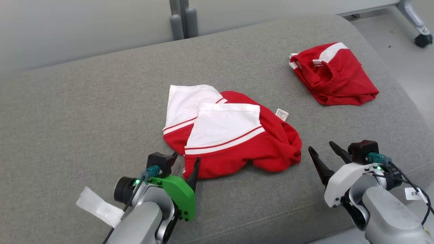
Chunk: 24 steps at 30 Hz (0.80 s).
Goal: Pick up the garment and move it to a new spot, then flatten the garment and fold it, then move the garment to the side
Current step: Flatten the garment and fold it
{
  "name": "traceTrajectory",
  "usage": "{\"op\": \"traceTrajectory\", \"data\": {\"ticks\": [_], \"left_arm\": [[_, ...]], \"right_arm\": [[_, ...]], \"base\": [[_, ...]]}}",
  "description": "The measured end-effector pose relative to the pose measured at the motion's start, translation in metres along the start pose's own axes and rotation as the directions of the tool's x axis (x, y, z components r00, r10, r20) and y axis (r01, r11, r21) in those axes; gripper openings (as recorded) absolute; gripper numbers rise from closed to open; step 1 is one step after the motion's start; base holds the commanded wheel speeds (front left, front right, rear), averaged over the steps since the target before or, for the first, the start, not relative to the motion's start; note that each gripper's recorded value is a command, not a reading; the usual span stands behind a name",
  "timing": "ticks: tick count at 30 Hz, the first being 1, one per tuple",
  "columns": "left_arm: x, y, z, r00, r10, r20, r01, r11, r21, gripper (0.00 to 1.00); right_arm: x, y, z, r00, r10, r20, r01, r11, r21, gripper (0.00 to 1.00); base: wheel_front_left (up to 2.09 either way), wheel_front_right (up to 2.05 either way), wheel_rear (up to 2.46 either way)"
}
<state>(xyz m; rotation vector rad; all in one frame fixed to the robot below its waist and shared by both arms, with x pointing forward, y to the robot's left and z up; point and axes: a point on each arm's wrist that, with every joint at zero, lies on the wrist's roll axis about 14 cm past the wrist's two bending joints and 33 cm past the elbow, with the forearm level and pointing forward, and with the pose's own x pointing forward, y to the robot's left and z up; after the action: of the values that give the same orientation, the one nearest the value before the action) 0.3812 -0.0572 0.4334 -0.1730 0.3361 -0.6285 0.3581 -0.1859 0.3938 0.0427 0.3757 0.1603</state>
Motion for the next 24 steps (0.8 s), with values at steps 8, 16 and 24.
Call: {"op": "traceTrajectory", "data": {"ticks": [8,16,24], "left_arm": [[0.018,-0.002,-0.004,0.999,-0.022,-0.044,0.020,0.999,-0.036,1.00],[0.034,-0.006,-0.011,0.994,-0.059,-0.094,0.054,0.997,-0.057,1.00],[0.037,0.010,-0.016,0.993,-0.011,-0.120,0.001,0.997,-0.082,1.00]], "right_arm": [[-0.008,-0.012,0.014,0.997,-0.043,0.061,0.042,0.999,0.016,1.00],[-0.015,-0.034,0.010,0.993,-0.108,0.057,0.106,0.994,0.033,1.00],[-0.014,-0.033,0.015,0.992,-0.105,0.075,0.103,0.994,0.036,1.00]], "base": [[0.00,0.00,0.00],[0.00,0.00,0.00],[0.00,0.00,0.00]]}}
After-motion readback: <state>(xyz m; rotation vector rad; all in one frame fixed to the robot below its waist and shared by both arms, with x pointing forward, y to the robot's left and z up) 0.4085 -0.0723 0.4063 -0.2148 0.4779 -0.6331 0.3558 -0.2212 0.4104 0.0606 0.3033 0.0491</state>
